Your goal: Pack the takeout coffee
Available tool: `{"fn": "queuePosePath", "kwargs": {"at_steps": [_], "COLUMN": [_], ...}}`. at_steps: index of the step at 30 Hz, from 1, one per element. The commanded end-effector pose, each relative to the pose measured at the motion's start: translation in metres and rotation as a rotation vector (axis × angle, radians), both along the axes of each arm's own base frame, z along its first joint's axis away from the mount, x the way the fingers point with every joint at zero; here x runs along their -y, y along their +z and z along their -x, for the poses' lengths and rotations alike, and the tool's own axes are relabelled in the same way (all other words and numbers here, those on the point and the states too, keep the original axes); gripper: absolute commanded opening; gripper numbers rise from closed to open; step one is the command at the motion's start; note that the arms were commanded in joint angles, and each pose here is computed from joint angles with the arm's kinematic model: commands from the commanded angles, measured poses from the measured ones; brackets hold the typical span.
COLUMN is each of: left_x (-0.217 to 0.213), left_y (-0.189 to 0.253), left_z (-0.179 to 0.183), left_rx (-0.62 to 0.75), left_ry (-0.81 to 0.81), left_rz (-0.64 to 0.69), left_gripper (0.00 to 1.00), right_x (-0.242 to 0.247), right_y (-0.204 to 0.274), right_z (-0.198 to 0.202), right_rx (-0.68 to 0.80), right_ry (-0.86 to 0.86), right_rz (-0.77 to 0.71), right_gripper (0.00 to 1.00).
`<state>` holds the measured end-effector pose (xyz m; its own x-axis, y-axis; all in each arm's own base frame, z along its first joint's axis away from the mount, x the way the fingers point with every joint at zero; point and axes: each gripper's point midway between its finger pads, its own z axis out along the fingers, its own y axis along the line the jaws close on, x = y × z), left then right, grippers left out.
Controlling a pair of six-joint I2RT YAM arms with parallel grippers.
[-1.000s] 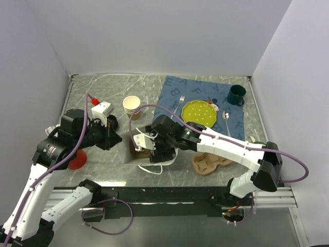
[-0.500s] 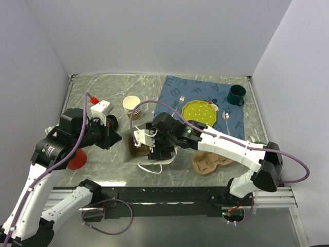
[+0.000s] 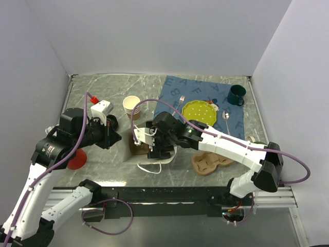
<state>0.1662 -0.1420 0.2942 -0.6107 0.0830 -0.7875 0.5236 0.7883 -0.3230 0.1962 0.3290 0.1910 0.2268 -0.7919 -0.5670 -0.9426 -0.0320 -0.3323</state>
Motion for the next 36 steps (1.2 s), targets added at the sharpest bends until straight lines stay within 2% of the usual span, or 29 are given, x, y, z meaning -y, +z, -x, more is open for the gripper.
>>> {"fn": "queuePosePath", "kwargs": {"at_steps": [1, 12, 19, 22, 28, 36], "left_x": [-0.005, -0.005, -0.002, -0.002, 0.000, 0.001], "left_y": [0.015, 0.014, 0.014, 0.015, 0.010, 0.011], "left_z": [0.000, 0.003, 0.009, 0.009, 0.011, 0.013], "left_rx": [0.049, 0.021, -0.022, -0.027, -0.041, -0.004], "left_ry": [0.008, 0.024, 0.038, 0.044, 0.045, 0.033], "left_rz": [-0.006, 0.005, 0.042, 0.055, 0.068, 0.094], "left_gripper": [0.01, 0.01, 0.01, 0.01, 0.01, 0.01], "right_x": [0.004, 0.001, -0.006, -0.009, -0.012, -0.018], "right_y": [0.036, 0.038, 0.034, 0.033, 0.033, 0.023], "right_z": [-0.019, -0.015, -0.002, 0.001, 0.007, 0.016], "right_rx": [0.079, 0.073, 0.010, 0.002, -0.017, -0.054], "right_ry": [-0.087, -0.077, -0.021, -0.005, 0.030, 0.080], "right_rz": [-0.085, -0.121, -0.138, -0.146, -0.140, -0.125], "right_gripper": [1.00, 0.99, 0.89, 0.81, 0.74, 0.58]}}
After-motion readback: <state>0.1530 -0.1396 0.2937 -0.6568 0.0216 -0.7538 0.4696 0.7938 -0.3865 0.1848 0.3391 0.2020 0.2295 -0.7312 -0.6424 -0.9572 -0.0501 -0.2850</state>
